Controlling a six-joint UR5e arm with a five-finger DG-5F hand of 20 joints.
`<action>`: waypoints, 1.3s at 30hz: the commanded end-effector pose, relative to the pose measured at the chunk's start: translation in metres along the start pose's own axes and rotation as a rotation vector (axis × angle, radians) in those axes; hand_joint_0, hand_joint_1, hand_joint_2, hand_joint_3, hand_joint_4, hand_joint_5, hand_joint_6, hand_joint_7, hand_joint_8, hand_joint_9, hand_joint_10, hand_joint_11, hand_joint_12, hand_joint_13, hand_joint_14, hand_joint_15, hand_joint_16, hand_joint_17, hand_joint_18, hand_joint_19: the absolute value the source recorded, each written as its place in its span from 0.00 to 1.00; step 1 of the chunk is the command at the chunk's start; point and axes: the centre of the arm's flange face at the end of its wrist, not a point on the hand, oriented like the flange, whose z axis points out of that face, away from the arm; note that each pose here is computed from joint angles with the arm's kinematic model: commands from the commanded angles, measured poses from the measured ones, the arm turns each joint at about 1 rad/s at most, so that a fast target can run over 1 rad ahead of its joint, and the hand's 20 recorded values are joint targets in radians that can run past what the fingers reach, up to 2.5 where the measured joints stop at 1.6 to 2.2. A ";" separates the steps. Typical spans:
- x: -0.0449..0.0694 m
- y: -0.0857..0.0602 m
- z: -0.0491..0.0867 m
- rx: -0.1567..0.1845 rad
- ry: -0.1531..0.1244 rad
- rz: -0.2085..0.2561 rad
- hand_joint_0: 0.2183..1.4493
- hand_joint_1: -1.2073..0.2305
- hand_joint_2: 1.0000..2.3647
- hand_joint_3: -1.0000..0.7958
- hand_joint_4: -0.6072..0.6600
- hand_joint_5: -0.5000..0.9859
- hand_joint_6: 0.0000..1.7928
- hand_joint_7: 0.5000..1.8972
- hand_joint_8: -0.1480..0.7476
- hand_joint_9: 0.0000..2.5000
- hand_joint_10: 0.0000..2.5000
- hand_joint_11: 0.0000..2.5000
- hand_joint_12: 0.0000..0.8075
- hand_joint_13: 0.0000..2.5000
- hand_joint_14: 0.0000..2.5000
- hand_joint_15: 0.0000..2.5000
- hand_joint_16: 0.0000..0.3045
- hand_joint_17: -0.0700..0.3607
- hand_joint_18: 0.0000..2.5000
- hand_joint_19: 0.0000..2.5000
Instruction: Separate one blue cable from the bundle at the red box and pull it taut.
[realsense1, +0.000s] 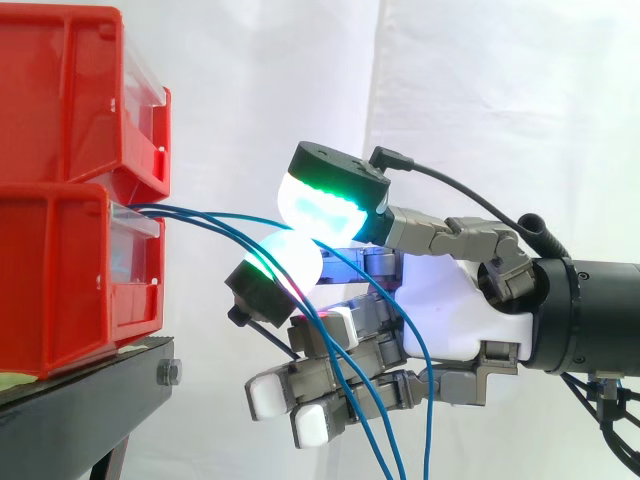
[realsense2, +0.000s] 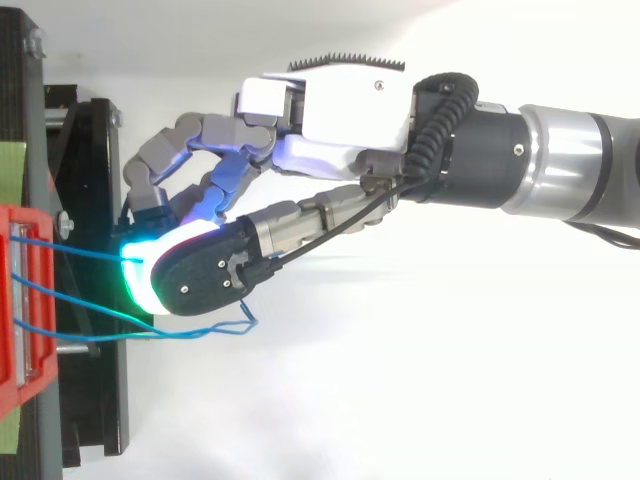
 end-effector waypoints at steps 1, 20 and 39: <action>-0.002 0.000 0.000 -0.001 -0.002 0.000 0.34 0.36 0.02 0.46 0.41 0.19 0.51 0.43 0.44 0.44 0.01 0.49 0.48 0.34 0.01 0.30 0.19 0.46 0.25 0.29; -0.007 0.000 -0.001 -0.005 0.064 0.114 0.35 0.36 0.02 0.46 0.46 0.20 0.51 0.40 0.44 0.48 0.00 0.61 0.36 0.51 0.01 0.63 0.13 0.37 0.36 0.37; -0.008 -0.002 -0.002 -0.001 0.076 0.101 0.36 0.35 0.02 0.46 0.48 0.20 0.51 0.39 0.44 0.43 0.38 0.64 0.42 0.34 0.93 0.63 0.10 0.32 0.49 0.75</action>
